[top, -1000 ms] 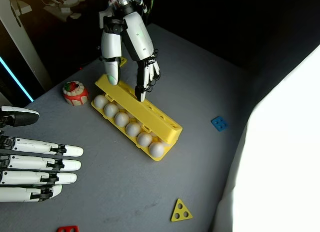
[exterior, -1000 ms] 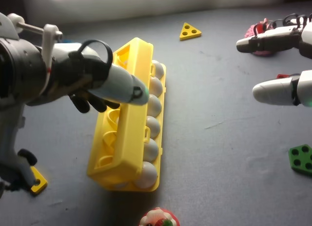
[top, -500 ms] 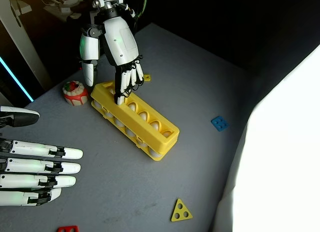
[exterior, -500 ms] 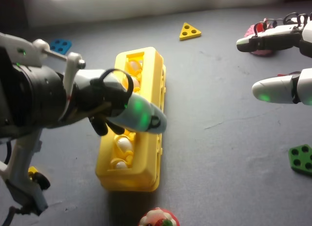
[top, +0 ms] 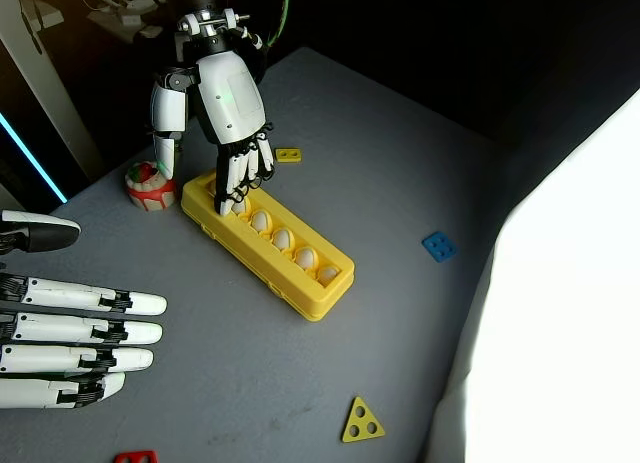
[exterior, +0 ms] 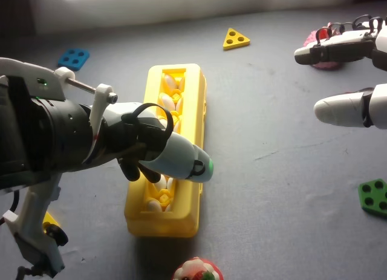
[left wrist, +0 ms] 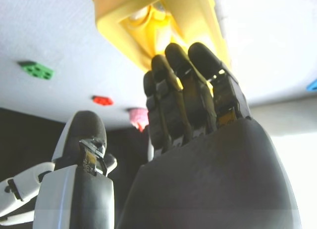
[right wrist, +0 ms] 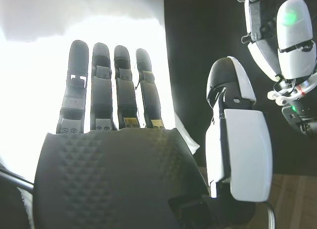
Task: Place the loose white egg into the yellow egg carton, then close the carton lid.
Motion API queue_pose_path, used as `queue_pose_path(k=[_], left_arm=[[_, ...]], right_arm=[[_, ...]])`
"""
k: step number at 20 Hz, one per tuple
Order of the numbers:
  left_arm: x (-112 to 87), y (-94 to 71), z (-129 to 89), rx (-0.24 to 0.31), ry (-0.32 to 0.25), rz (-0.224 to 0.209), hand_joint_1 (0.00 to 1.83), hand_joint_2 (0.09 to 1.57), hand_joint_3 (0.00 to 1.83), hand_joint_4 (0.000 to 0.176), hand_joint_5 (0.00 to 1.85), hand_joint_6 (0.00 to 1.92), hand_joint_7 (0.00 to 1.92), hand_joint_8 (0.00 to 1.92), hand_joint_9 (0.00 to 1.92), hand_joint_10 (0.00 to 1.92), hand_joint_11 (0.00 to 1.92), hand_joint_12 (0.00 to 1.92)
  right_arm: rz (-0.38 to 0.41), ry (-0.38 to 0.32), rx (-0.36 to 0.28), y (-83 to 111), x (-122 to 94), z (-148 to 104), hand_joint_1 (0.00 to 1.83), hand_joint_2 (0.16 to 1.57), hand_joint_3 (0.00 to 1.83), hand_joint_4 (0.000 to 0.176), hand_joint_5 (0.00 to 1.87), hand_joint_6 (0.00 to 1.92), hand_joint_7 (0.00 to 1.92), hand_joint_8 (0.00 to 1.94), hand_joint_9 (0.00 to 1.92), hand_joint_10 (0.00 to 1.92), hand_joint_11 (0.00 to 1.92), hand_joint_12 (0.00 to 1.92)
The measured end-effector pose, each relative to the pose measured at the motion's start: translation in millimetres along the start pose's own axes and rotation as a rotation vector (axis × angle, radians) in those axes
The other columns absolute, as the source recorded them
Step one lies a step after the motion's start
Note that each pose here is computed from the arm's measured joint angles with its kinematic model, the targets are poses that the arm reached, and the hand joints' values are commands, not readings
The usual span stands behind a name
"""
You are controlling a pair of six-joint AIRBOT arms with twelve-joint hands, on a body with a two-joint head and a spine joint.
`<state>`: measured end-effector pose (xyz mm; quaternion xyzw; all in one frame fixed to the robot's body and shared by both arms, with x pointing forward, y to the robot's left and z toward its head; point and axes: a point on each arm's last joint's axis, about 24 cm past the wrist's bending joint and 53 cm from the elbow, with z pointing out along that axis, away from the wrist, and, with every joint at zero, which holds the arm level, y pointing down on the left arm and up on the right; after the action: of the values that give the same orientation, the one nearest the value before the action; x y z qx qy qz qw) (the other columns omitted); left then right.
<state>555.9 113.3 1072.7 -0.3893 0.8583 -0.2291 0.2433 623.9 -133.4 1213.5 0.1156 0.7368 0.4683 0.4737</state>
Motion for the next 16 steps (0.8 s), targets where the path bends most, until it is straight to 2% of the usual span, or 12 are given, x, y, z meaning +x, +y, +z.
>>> queue_pose_path(k=[4, 6, 9, 11, 16], left_arm=[[-0.1, -0.2, 0.0, 0.001, 0.000, 0.000, 0.47, 1.27, 0.00, 0.000, 0.53, 0.01, 0.64, 0.01, 0.37, 0.63, 0.00, 1.57], [-1.1, -2.1, -0.1, 0.005, -0.002, 0.000, 0.46, 1.27, 0.00, 0.000, 0.54, 0.01, 0.65, 0.02, 0.40, 0.58, 0.00, 1.57], [-9.3, -15.0, -1.8, 0.026, -0.011, 0.013, 0.46, 1.27, 0.00, 0.000, 0.55, 0.01, 0.67, 0.01, 0.44, 0.53, 0.05, 1.53], [-23.3, -28.4, -2.4, 0.055, -0.031, 0.016, 0.46, 1.27, 0.00, 0.000, 0.55, 0.01, 0.66, 0.01, 0.44, 0.52, 0.03, 1.53], [-60.0, -38.6, 0.0, 0.058, -0.095, 0.068, 0.45, 1.27, 0.00, 0.000, 0.53, 0.00, 0.65, 0.00, 0.43, 0.52, 0.00, 1.55]], right_arm=[[0.000, 0.000, 0.000, 0.0, 0.0, 0.0, 0.34, 1.18, 0.00, 0.000, 0.32, 0.00, 0.27, 0.00, 0.27, 0.00, 0.00, 1.05], [0.000, 0.001, 0.000, 0.1, 0.2, 0.0, 0.38, 1.17, 0.00, 0.000, 0.33, 0.01, 0.28, 0.00, 0.28, 0.01, 0.00, 1.07], [0.000, 0.001, 0.000, 0.0, 0.2, 0.0, 0.35, 1.18, 0.00, 0.000, 0.32, 0.00, 0.25, 0.00, 0.25, 0.00, 0.00, 1.04], [-0.001, 0.000, 0.000, 0.1, 0.2, 0.0, 0.36, 1.18, 0.00, 0.000, 0.33, 0.01, 0.26, 0.00, 0.26, 0.01, 0.00, 1.03], [-0.001, 0.001, 0.000, 0.0, 0.3, 0.0, 0.33, 1.18, 0.00, 0.000, 0.31, 0.00, 0.26, 0.00, 0.26, 0.01, 0.00, 1.00]])
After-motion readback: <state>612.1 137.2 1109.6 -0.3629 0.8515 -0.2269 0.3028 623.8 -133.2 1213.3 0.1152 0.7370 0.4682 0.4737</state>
